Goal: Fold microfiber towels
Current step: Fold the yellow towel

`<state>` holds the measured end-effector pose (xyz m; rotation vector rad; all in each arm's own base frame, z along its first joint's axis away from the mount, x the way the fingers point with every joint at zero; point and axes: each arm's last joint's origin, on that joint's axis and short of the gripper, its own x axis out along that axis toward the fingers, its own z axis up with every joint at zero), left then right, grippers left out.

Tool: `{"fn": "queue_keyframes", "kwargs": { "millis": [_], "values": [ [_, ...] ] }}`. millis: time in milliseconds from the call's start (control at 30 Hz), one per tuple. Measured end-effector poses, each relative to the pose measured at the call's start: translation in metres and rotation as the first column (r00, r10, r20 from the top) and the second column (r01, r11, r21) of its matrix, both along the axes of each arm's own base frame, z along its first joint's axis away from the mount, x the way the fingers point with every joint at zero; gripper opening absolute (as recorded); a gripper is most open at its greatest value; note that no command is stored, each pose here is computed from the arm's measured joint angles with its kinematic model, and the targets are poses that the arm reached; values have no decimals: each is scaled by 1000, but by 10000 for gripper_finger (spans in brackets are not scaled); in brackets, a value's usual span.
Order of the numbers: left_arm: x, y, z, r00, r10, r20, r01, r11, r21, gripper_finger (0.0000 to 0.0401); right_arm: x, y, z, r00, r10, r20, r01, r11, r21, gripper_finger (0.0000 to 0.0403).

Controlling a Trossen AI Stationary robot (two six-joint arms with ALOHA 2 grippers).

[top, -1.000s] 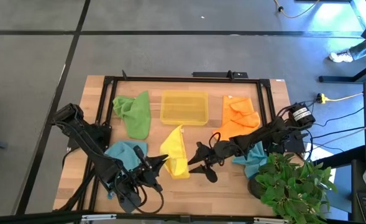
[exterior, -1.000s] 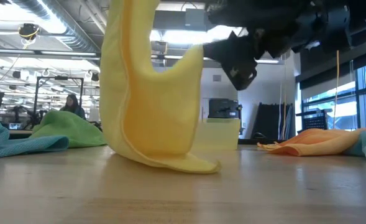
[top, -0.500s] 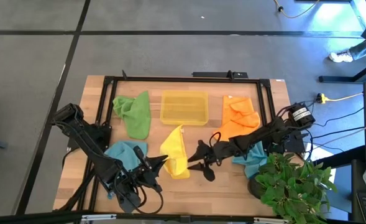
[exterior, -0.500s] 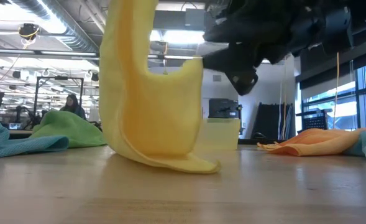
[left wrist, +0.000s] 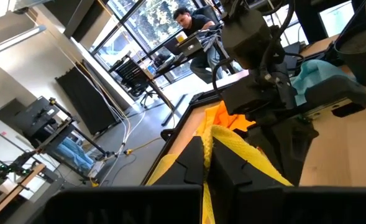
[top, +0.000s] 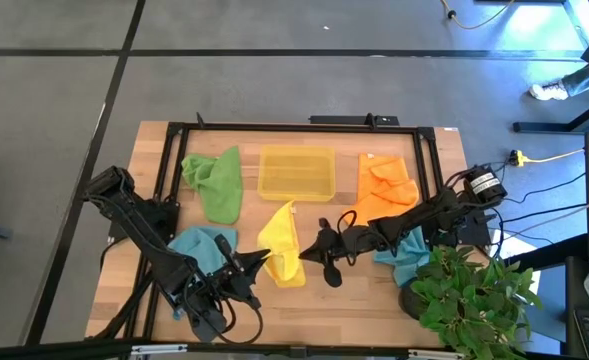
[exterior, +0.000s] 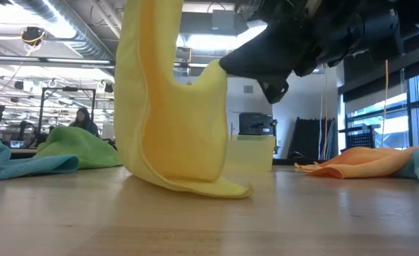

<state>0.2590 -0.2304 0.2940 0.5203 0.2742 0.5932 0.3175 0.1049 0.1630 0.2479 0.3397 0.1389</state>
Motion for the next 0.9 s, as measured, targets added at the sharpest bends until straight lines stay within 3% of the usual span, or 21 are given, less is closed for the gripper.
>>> {"fn": "queue_keyframes", "kwargs": {
  "millis": [133, 267, 467, 633, 900],
  "values": [
    [0, 0, 0, 1000, 7, 5, -7, 1000, 3, 0, -1, 0, 6, 1000, 15, 25, -14, 999, -39, 4],
    [-1, 1, 1, 999, 41, -5, -40, 997, 68, 0, -9, -3, 29, 997, 19, 77, -13, 996, -84, 3],
    [-5, 12, 19, 999, 34, -27, -31, 996, 86, 0, -39, -15, 81, 981, -118, 157, 153, 962, -228, 2],
    [-10, 40, 47, 993, 117, -9, -115, 987, 111, 0, -73, -27, 125, 946, -172, 276, 247, 931, -267, 2],
    [-16, 104, 91, 994, 112, 4, -112, 994, 12, 0, -114, -45, 170, 894, -258, 366, 373, 881, -290, 1]
  ]
}}
